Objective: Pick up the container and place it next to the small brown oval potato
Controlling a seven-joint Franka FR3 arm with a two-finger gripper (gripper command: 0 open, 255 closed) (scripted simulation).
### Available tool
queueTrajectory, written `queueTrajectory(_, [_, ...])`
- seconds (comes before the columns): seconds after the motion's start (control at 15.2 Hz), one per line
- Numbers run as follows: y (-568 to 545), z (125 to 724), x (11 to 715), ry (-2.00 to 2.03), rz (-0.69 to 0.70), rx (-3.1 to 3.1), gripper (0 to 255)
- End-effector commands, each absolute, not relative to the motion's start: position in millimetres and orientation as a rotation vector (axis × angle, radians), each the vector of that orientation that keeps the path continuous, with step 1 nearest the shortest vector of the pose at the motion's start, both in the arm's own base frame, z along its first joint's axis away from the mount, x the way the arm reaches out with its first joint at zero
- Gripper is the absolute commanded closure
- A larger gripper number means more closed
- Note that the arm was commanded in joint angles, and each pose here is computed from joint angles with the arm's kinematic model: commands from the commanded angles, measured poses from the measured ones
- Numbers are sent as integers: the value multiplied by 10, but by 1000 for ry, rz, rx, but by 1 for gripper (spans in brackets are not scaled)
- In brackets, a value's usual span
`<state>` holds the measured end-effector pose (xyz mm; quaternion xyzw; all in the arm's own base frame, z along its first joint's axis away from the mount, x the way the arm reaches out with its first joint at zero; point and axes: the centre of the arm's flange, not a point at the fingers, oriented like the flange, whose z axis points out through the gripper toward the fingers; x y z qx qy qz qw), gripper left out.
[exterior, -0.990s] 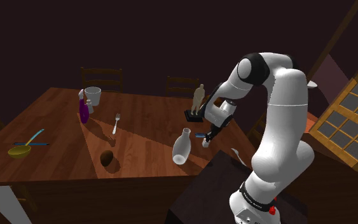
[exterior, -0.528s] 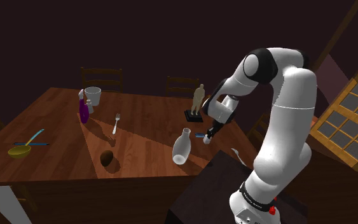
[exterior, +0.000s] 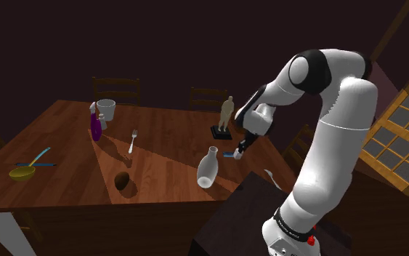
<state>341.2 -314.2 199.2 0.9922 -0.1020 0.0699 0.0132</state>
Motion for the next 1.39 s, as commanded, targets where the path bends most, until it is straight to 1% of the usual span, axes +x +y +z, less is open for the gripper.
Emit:
queueTrajectory(0.0, [-3153, 2094, 3400, -318, 217, 3091, 255])
queueTrajectory(0.92, [-3153, 2795, 3400, -318, 217, 3091, 255])
queueTrajectory(1.32, [-2465, 2797, 3793, -318, 217, 3091, 255])
